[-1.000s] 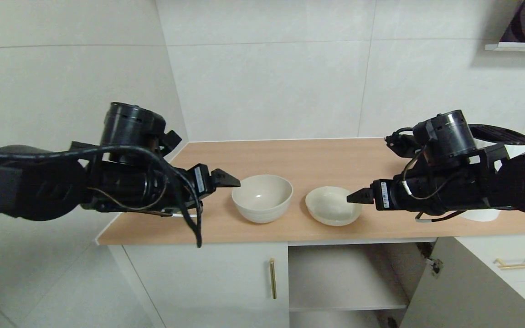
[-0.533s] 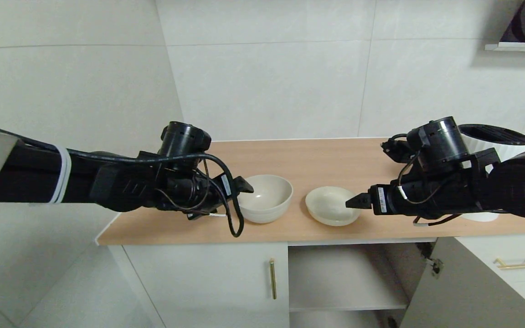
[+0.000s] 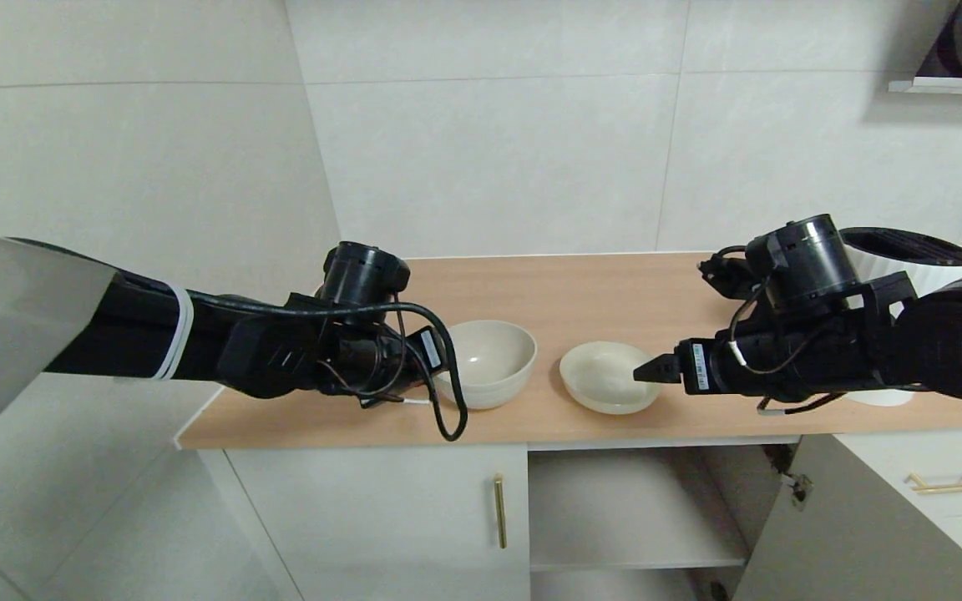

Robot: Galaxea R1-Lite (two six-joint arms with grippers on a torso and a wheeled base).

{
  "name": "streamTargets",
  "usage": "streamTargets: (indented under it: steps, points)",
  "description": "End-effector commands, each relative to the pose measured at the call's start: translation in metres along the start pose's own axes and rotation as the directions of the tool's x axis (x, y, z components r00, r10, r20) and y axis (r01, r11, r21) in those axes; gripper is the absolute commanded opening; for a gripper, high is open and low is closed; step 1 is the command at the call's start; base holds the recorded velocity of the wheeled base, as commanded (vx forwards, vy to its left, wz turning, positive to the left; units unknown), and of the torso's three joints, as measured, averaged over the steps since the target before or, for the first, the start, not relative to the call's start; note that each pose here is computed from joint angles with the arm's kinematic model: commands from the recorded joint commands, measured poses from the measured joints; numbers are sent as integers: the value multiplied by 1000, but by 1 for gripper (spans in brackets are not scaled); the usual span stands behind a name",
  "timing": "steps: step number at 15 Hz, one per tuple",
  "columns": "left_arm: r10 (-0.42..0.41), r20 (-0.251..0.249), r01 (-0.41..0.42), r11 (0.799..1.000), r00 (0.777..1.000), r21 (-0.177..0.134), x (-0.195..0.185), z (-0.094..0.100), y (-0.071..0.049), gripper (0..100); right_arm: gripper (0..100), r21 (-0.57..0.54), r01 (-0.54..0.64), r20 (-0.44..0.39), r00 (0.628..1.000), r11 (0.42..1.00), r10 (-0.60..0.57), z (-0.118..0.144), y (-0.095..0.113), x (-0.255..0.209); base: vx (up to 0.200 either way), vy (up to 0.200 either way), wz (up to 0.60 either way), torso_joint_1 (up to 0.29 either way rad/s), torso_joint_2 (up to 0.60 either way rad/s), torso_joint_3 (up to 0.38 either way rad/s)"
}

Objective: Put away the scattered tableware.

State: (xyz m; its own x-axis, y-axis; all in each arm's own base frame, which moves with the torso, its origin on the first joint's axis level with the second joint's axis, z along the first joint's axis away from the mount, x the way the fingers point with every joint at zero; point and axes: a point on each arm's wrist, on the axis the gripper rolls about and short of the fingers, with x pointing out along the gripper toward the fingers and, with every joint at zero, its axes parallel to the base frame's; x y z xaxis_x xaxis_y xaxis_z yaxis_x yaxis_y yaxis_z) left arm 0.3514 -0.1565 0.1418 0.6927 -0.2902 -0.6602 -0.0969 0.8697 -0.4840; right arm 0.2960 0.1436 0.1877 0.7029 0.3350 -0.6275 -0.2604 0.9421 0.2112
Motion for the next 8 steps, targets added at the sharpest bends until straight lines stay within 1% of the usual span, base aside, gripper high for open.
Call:
streamTargets:
  steps: [1,6,7,8]
  points:
    - [-4,3,4,1000,1000,-1,-2,1,-1,0,100,0,0,2,1000,1000,0,0,0,0,0,0,0,0,0,0]
    - [-15,14,15,1000,1000,-1,-9,3,-3,0,100,12,3,0,1000,1000,-3,2,1,4,0,0,0,0,0,0]
    - [-16,15,16,1000,1000,-1,-9,3,-3,0,100,36,33,5,999,999,-34,4,0,11,0,0,0,0,0,0]
    - [-16,15,16,1000,1000,-1,-10,3,-3,0,100,61,99,10,995,993,-100,5,0,22,0,0,0,0,0,0]
